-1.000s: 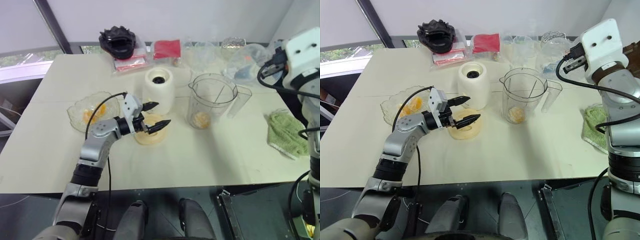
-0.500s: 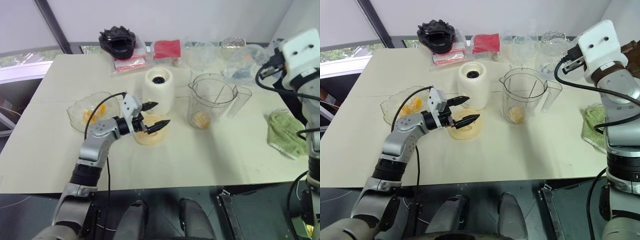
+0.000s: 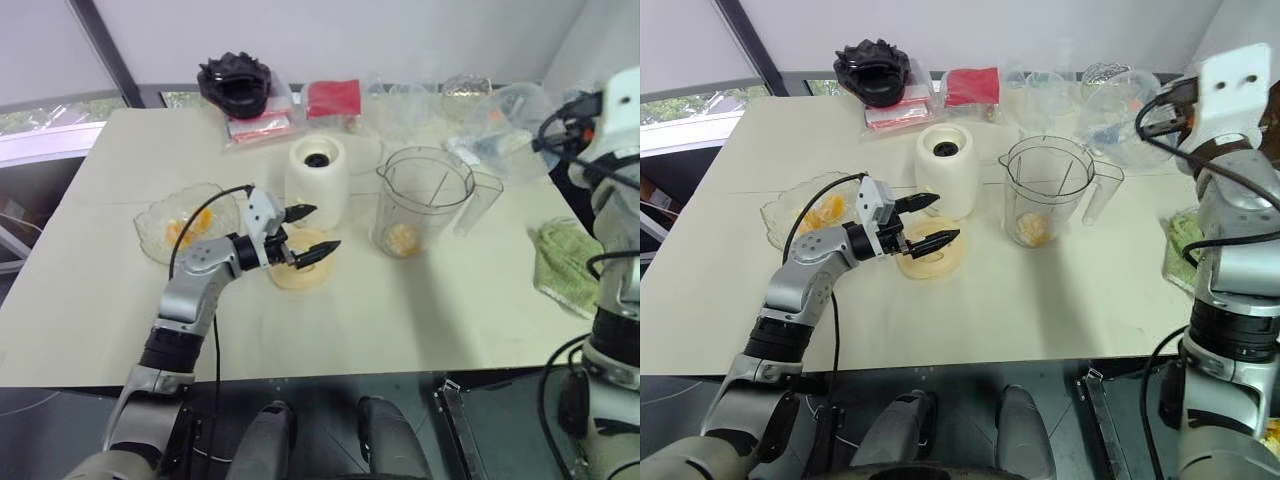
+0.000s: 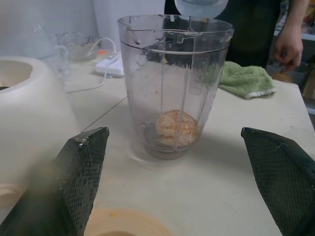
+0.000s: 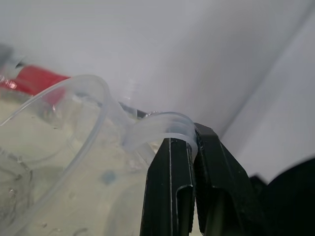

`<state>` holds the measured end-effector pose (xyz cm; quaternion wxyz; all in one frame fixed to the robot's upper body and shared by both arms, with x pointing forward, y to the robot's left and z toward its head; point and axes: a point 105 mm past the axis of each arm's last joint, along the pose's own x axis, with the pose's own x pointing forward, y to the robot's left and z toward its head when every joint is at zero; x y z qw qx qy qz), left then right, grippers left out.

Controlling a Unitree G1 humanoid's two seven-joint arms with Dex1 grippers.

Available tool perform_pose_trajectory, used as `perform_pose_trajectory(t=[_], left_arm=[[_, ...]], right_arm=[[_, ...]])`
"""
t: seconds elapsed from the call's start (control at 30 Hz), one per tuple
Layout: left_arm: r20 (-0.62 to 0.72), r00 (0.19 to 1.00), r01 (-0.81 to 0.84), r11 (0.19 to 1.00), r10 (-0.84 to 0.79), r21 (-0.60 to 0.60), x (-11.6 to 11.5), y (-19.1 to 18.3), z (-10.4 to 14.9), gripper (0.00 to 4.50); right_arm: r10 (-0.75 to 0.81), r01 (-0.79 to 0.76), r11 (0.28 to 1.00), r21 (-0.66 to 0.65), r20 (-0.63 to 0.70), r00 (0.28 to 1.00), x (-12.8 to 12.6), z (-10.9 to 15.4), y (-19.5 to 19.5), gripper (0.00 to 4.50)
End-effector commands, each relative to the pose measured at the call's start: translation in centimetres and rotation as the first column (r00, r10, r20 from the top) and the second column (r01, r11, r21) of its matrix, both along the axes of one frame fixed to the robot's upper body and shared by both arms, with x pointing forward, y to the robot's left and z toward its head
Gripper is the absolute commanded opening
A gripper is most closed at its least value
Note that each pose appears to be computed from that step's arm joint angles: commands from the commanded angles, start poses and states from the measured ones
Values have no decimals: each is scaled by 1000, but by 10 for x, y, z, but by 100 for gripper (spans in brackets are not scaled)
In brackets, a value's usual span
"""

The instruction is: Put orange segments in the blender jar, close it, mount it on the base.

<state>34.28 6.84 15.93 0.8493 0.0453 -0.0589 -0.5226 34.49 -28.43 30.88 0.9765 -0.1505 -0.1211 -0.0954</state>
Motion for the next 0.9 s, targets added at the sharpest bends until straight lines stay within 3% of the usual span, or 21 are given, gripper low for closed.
perform_pose_trajectory(t=[0.03, 0.3, 0.43, 0.77, 0.9], left_arm=[[57, 998, 12, 1000, -12, 8, -1, -1, 12, 450], [50, 999, 20, 1000, -21, 20, -2, 0, 12, 450], [47, 999, 24, 999, -25, 25, -3, 1, 12, 450], [29, 999, 36, 997, -38, 62, -8, 6, 11, 450], [29, 999, 31, 997, -33, 73, -9, 10, 13, 450]], right_arm=[[-41, 25, 990, 137, 118, 992, -19, 26, -11, 5], [-187, 113, 897, 427, 134, 973, -39, 11, -50, 5], [-260, 171, 867, 468, 133, 956, -52, -6, -68, 5], [-357, 245, 764, 597, 75, 931, -61, -85, -78, 5], [-371, 262, 711, 653, 32, 928, -61, -129, -78, 5]])
